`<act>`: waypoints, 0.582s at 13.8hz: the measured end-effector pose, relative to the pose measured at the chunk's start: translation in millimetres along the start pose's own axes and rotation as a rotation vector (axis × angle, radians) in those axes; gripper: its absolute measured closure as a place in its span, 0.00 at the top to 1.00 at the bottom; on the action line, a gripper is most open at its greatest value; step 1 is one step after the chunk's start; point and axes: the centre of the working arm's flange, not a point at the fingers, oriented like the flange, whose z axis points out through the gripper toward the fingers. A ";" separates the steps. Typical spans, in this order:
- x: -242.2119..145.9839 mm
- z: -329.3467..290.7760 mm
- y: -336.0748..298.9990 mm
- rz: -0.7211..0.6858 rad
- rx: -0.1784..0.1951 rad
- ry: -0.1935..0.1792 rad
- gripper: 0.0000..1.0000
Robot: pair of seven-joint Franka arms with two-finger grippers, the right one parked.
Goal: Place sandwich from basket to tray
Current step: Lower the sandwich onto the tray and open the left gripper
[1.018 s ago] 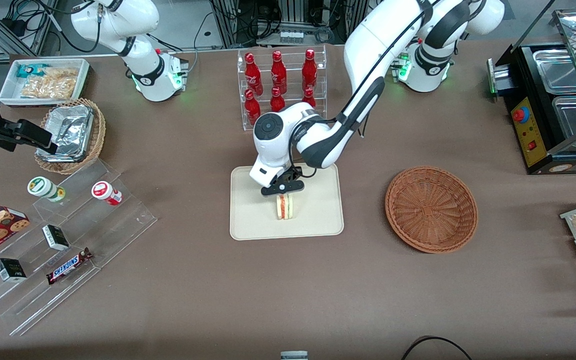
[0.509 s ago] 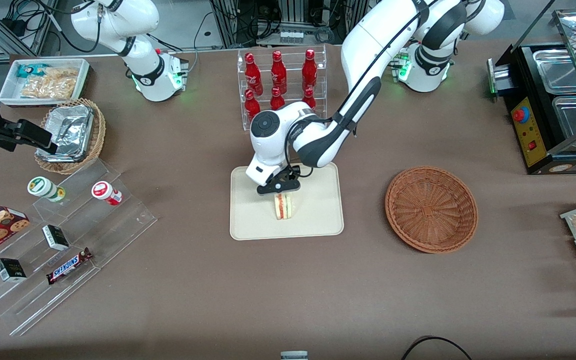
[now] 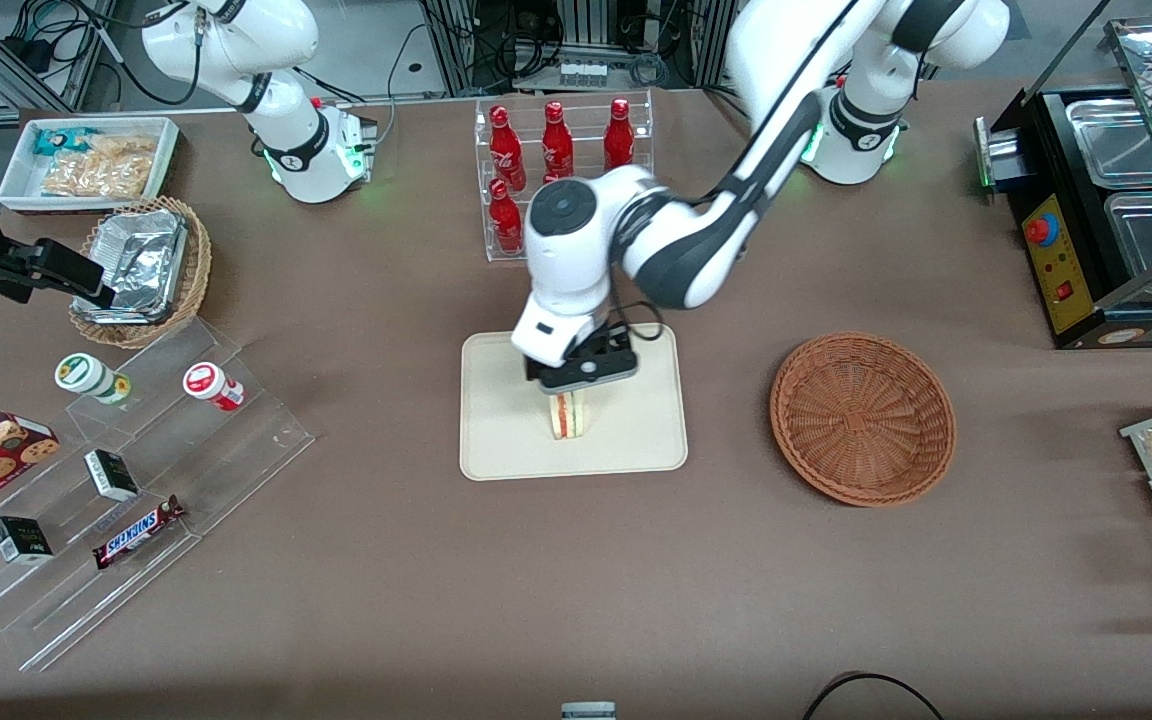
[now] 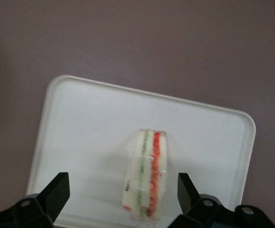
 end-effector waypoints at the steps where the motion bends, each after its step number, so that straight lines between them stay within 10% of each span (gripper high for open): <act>1: 13.4 -20.4 -16.8 -0.038 0.024 0.003 1.00; 8: 94.9 -141.9 -140.6 -0.274 0.097 -0.049 1.00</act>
